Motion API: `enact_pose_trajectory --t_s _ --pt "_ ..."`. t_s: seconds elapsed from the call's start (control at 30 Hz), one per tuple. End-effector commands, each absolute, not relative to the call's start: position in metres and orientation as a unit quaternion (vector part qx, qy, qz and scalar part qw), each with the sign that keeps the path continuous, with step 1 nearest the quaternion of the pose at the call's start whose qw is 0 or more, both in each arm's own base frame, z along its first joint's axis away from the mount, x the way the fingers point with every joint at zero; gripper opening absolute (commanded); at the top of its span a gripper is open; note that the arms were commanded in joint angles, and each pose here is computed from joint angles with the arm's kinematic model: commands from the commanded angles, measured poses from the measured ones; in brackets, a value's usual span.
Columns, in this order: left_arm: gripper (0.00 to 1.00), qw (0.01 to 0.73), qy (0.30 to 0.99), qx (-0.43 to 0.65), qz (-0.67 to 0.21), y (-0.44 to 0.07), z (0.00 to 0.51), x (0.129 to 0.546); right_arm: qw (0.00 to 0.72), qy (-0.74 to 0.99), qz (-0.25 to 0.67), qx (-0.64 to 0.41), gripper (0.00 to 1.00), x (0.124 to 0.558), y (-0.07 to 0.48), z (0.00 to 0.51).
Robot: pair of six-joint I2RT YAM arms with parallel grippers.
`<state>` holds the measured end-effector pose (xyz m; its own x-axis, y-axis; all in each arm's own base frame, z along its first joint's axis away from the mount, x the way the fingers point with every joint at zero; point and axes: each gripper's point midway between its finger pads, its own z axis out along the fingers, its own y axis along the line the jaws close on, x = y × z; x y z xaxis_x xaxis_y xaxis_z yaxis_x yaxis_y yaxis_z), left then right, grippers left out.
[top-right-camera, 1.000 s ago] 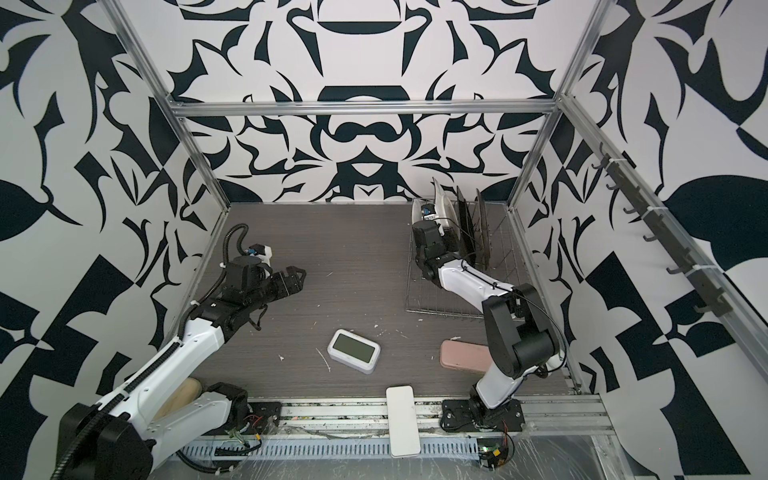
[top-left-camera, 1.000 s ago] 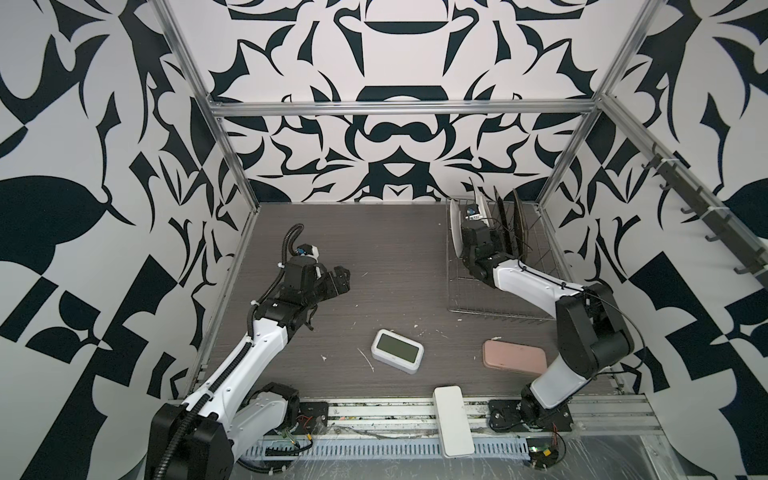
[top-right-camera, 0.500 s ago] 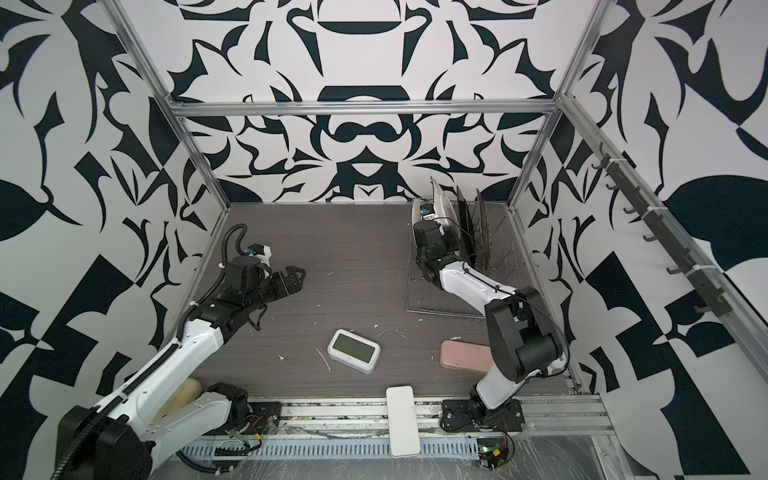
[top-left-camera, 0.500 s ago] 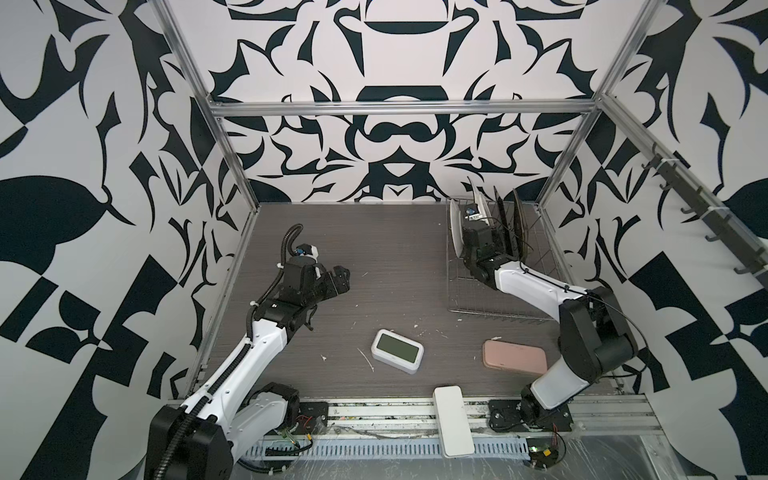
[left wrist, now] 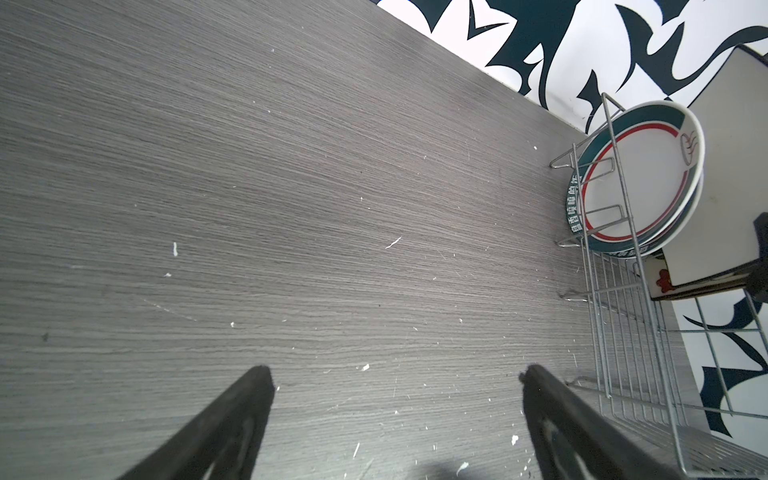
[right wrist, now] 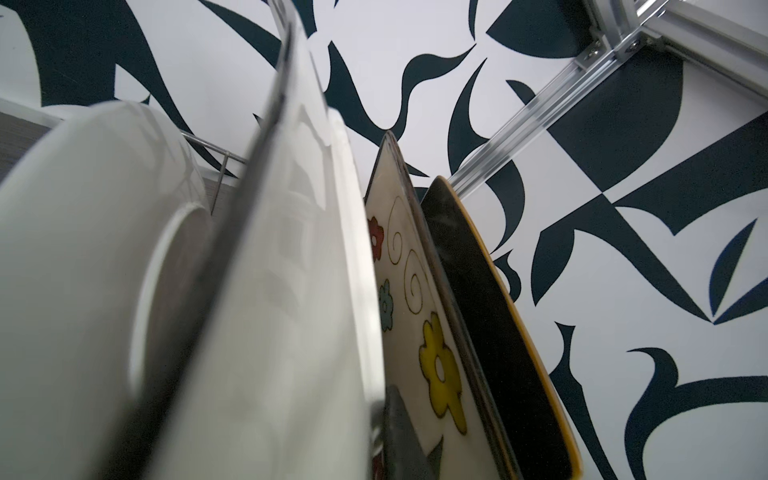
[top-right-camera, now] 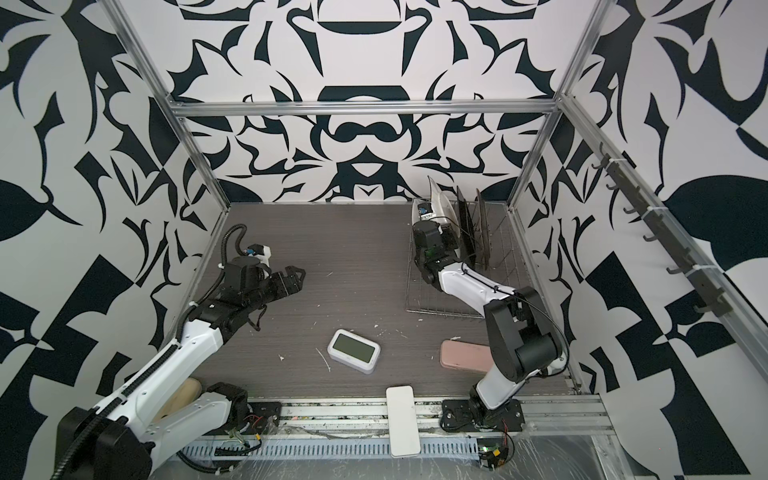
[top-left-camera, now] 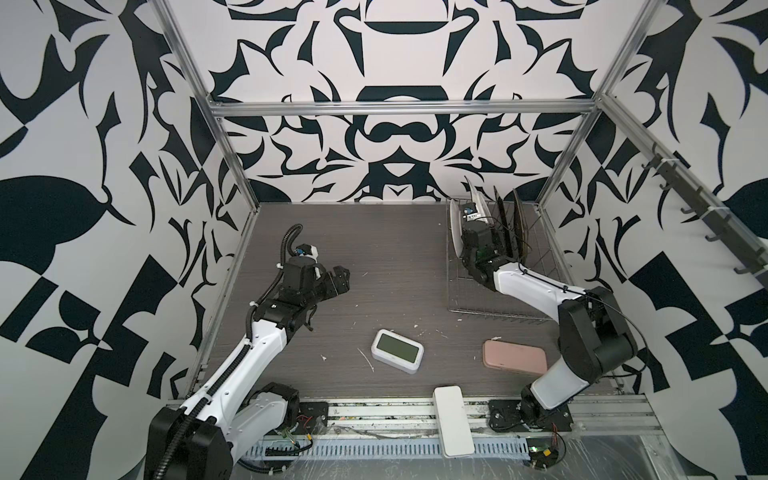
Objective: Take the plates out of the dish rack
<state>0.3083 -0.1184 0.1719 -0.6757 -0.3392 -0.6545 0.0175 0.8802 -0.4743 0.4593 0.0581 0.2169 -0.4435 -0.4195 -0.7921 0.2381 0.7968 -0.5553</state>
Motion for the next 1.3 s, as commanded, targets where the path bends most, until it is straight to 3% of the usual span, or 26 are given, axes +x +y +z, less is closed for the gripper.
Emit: enact_pose_trajectory --t_s 0.0,1.27 --pt "0.98 0.382 0.892 -0.092 -0.224 -0.117 0.165 0.301 0.642 0.706 -0.292 0.058 0.0 0.448 0.046 0.319" --pt "0.98 0.382 0.889 -0.096 -0.232 -0.117 0.166 0.297 0.65 0.706 -0.278 0.035 0.0 0.434 0.052 0.36"
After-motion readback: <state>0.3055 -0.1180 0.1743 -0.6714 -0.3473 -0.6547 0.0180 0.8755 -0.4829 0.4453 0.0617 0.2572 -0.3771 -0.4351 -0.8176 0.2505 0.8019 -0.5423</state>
